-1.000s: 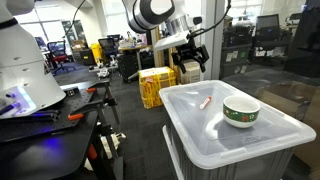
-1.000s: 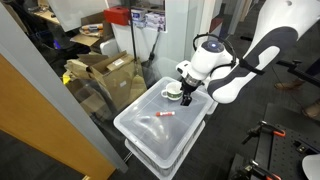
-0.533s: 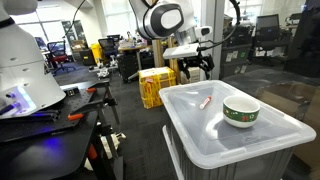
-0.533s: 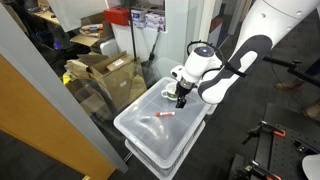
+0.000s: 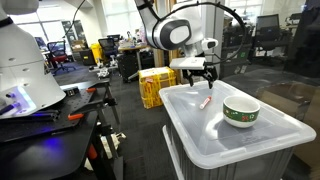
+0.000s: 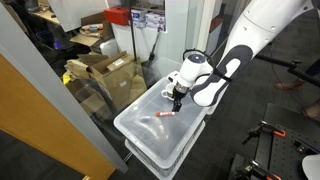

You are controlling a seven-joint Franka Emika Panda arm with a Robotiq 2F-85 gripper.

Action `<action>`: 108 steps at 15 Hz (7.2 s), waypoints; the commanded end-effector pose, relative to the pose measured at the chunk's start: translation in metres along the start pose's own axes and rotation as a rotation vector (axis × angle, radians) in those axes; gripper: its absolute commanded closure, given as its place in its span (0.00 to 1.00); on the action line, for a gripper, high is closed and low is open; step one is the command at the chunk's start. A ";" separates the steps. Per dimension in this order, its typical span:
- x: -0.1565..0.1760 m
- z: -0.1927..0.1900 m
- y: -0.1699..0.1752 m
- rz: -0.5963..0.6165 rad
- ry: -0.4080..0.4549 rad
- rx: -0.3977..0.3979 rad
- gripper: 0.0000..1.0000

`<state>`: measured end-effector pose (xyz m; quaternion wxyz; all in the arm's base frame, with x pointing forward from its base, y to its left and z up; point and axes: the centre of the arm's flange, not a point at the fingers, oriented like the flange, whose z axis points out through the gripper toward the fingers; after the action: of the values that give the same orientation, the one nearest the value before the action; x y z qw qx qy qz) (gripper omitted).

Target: Take the marker and put it in the cup

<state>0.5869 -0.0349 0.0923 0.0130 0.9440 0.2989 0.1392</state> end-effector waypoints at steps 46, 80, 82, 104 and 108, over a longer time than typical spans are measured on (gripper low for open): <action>0.062 0.011 0.025 0.009 -0.063 -0.100 0.95; 0.005 -0.010 0.076 0.332 0.235 -0.646 0.95; 0.008 -0.006 0.080 0.346 0.246 -0.643 0.95; -0.021 0.025 0.075 0.421 0.200 -0.589 0.26; -0.017 0.012 0.072 0.419 0.203 -0.589 0.00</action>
<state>0.6360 -0.1027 0.0728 0.2310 0.9237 0.0560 0.3005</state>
